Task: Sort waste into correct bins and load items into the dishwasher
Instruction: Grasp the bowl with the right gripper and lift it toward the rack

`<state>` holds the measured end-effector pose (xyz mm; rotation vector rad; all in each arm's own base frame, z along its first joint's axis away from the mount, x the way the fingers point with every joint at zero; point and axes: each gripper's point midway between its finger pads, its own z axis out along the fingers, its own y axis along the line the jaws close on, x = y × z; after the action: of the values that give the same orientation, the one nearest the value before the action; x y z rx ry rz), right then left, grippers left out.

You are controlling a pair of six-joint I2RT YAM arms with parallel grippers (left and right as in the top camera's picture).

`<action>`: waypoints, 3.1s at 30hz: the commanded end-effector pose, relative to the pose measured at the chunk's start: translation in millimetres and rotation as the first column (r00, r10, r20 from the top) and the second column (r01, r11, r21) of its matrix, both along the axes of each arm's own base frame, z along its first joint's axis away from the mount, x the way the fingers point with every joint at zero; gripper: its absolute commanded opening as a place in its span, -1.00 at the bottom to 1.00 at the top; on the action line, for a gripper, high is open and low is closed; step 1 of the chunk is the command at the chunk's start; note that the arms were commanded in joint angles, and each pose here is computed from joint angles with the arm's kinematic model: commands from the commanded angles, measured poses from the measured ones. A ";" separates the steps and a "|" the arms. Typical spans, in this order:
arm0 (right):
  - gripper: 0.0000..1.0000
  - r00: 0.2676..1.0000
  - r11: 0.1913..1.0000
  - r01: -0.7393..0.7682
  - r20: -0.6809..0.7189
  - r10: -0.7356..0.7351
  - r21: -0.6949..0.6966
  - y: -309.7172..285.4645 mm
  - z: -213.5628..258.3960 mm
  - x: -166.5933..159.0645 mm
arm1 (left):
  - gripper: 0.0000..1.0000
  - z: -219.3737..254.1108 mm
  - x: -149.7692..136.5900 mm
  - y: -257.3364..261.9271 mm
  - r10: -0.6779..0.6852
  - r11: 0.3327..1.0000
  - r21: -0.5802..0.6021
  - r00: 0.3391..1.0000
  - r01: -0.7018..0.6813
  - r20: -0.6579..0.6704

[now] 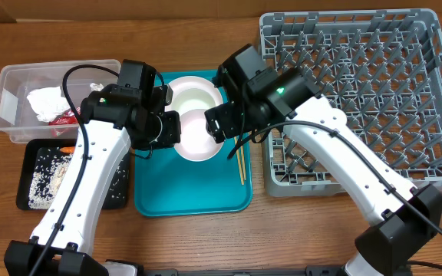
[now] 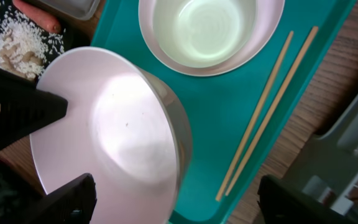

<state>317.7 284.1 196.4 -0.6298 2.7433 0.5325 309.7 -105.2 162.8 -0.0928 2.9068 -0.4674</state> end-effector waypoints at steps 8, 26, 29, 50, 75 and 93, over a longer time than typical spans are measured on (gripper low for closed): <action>0.30 0.999 1.000 0.025 0.032 -0.025 -0.001 3.3 -12.6 7.8 | -0.89 8.5 3.8 -7.7 -0.009 0.999 -0.031 1.000 0.009 0.020; -0.17 0.999 1.000 0.025 0.026 -0.024 -0.007 2.2 -13.5 6.4 | -0.92 14.5 11.6 -17.9 -0.023 0.996 -0.087 0.998 0.028 0.057; -0.38 0.999 1.000 0.025 0.025 -0.024 -0.007 2.1 -13.5 6.2 | -0.92 14.7 11.9 -17.9 -0.023 0.996 -0.088 0.998 0.028 0.058; -0.92 0.999 1.000 0.024 0.024 -0.024 -0.008 1.8 -13.6 6.0 | -0.04 17.8 21.5 -18.6 -0.021 0.996 -0.088 0.995 0.030 0.101; -0.92 0.879 0.938 0.345 0.365 -0.307 -0.042 -72.2 14.3 113.3 | 1.00 68.0 53.2 -46.7 -0.076 0.965 -0.219 0.950 0.147 0.302; -0.92 0.481 0.756 0.653 0.747 -0.459 0.044 -164.6 90.8 198.3 | 1.00 66.8 53.8 -45.2 -0.073 0.967 -0.210 0.951 0.141 0.302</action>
<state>510.4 146.5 270.9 0.0396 2.0959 -0.0771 361.5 -147.0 220.5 0.0628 2.5936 -0.7462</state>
